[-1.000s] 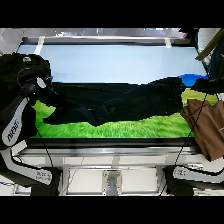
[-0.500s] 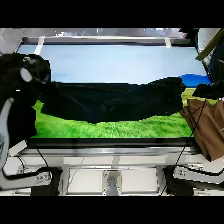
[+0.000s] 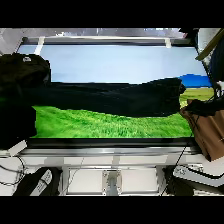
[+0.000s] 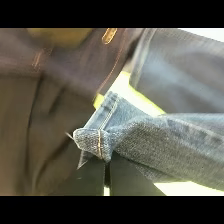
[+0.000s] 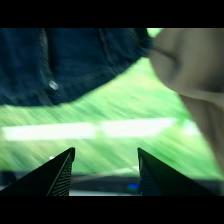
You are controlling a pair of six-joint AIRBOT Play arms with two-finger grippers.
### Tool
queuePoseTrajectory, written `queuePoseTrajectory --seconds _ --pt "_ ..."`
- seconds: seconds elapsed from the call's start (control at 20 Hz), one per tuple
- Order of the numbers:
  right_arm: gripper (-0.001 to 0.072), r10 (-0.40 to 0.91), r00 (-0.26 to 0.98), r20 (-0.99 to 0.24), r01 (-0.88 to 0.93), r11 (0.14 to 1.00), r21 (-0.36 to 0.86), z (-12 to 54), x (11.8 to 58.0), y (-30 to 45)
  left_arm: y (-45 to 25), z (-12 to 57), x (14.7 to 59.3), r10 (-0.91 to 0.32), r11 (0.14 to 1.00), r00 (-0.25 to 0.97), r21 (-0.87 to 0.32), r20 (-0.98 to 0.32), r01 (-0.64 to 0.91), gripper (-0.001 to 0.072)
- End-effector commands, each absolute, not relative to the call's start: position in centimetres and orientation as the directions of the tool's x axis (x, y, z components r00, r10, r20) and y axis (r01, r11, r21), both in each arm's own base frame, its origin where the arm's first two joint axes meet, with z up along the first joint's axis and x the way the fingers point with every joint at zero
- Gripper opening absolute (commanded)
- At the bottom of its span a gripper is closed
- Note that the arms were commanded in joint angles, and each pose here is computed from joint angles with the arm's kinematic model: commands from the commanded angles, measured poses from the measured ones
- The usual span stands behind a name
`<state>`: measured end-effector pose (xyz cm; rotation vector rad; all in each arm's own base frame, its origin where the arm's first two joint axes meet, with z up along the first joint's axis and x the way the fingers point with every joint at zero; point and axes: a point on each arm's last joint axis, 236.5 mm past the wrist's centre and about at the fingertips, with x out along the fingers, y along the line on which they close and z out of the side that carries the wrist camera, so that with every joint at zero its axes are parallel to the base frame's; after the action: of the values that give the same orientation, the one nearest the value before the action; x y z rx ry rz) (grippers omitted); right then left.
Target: Fold the clothes and pants, and hang the long-sleeved shirts on hangers.
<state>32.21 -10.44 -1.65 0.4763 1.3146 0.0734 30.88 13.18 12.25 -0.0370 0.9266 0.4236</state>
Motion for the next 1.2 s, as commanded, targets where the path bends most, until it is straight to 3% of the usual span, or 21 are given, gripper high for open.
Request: queuePoseTrajectory --seconds 0.0,0.15,0.35,0.6,1.0,1.05,1.1,1.15 --pt "0.0446 0.344 0.395 -0.852 0.269 0.843 0.465 -4.1 34.3 -8.7 14.2 4.8 24.1 0.359 0.885 0.384 0.179 -0.851 -0.429 0.0014" --pt "0.0446 0.318 0.415 -0.853 0.257 0.858 0.445 -4.5 35.3 -8.5 15.1 2.6 23.4 0.377 0.871 0.394 0.176 -0.838 -0.458 0.0014" --pt "0.0446 0.336 0.382 -0.861 0.266 0.852 0.450 -6.1 35.3 -8.1 15.9 4.0 25.8 0.404 0.873 0.489 0.165 -0.773 -0.460 0.0014" --pt "0.0446 0.329 0.373 -0.867 0.302 0.841 0.449 -8.2 35.8 -8.7 15.9 4.2 26.0 0.406 0.870 0.497 0.158 -0.767 -0.467 0.0014" --pt "0.0443 0.396 0.430 -0.811 0.341 0.761 0.552 -9.8 38.4 -7.0 15.9 4.2 26.0 0.406 0.870 0.497 0.158 -0.767 -0.467 0.0014" --pt "0.0372 0.393 0.433 -0.811 0.331 0.768 0.549 -9.8 38.7 -6.7 15.9 4.2 26.0 0.407 0.870 0.499 0.158 -0.766 -0.467 0.0014" --pt "0.0164 0.397 0.434 -0.809 0.320 0.771 0.550 -9.6 39.0 -6.3 16.0 4.4 26.2 0.409 0.870 0.509 0.157 -0.757 -0.467 0.0014" --pt "0.0040 0.399 0.437 -0.806 0.309 0.775 0.551 -9.2 39.3 -6.1 16.1 4.9 26.8 0.415 0.871 0.530 0.155 -0.739 -0.465 0.0014"
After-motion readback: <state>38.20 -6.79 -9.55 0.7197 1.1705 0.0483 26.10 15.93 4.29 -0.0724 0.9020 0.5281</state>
